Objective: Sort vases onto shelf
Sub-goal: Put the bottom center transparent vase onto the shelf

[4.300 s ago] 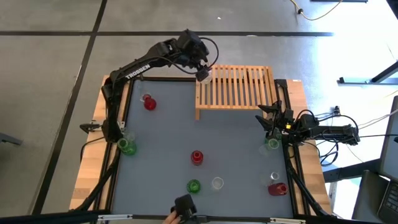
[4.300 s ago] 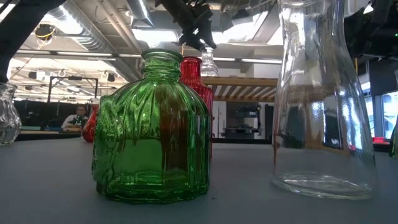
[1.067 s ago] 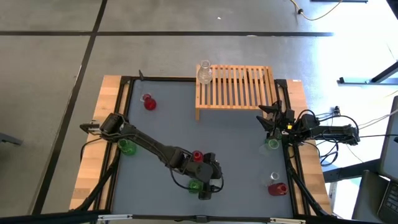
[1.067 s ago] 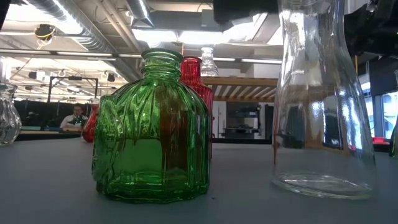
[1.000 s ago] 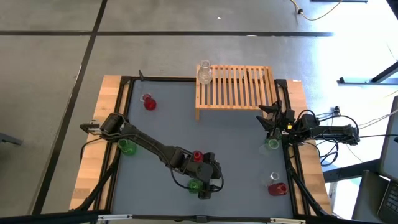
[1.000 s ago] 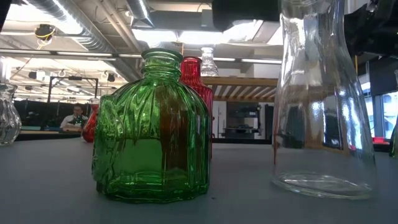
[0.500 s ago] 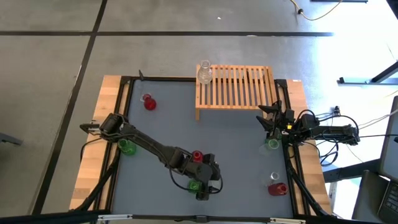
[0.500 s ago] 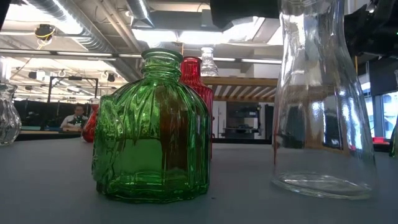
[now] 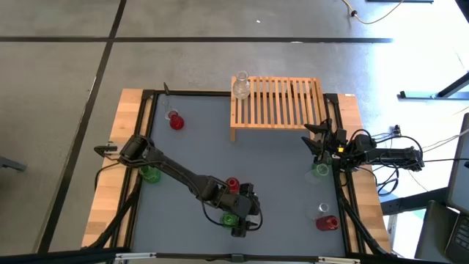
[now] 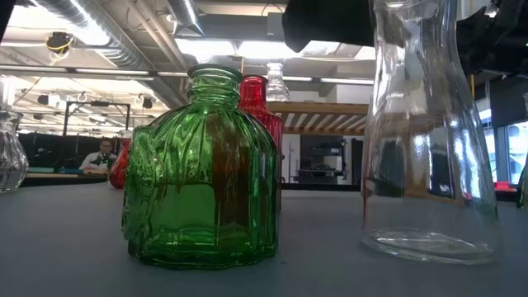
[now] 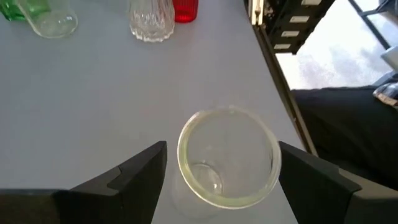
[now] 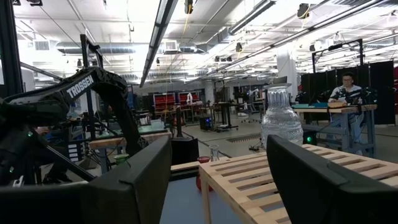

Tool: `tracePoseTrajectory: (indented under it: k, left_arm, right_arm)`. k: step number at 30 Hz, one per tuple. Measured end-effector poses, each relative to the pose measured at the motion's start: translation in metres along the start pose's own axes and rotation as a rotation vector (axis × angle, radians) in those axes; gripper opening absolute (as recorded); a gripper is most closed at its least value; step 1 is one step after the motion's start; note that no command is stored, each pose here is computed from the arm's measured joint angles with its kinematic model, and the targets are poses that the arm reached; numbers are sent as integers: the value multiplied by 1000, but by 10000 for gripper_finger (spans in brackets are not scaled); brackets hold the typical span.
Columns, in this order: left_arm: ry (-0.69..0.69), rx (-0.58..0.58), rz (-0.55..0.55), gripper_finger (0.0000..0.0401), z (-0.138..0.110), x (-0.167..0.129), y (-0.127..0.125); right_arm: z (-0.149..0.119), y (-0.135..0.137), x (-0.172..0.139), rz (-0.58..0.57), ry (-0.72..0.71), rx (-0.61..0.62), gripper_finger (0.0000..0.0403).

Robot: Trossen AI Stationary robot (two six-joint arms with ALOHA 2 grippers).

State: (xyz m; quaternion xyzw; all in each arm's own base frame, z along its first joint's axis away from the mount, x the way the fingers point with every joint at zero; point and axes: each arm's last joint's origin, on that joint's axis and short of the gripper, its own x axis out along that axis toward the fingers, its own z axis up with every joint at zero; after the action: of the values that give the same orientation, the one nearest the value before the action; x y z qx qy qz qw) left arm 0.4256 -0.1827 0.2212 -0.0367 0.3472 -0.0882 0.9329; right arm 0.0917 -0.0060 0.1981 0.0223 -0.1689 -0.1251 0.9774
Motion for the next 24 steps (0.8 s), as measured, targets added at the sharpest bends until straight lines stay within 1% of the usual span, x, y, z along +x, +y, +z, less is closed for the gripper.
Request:
tracePoseTrajectory:
  k: [8,11,18,21,24]
  left_arm:
    - [-3,0,15,281,0,0,1]
    - [-4,0,16,263,0,0,1]
    - [-14,-1,32,206,1,0,1]
    - [-17,-2,39,195,1,0,1]
    - [-21,-3,51,194,1,0,2]
  right_arm:
    - [-1,0,0,0,6,-1,250]
    - [-1,0,0,0,6,-2,250]
    - [-1,0,0,-5,5,-2,250]
    - [0,0,0,-15,5,-2,250]
    - [-1,-1,0,-23,6,-2,250]
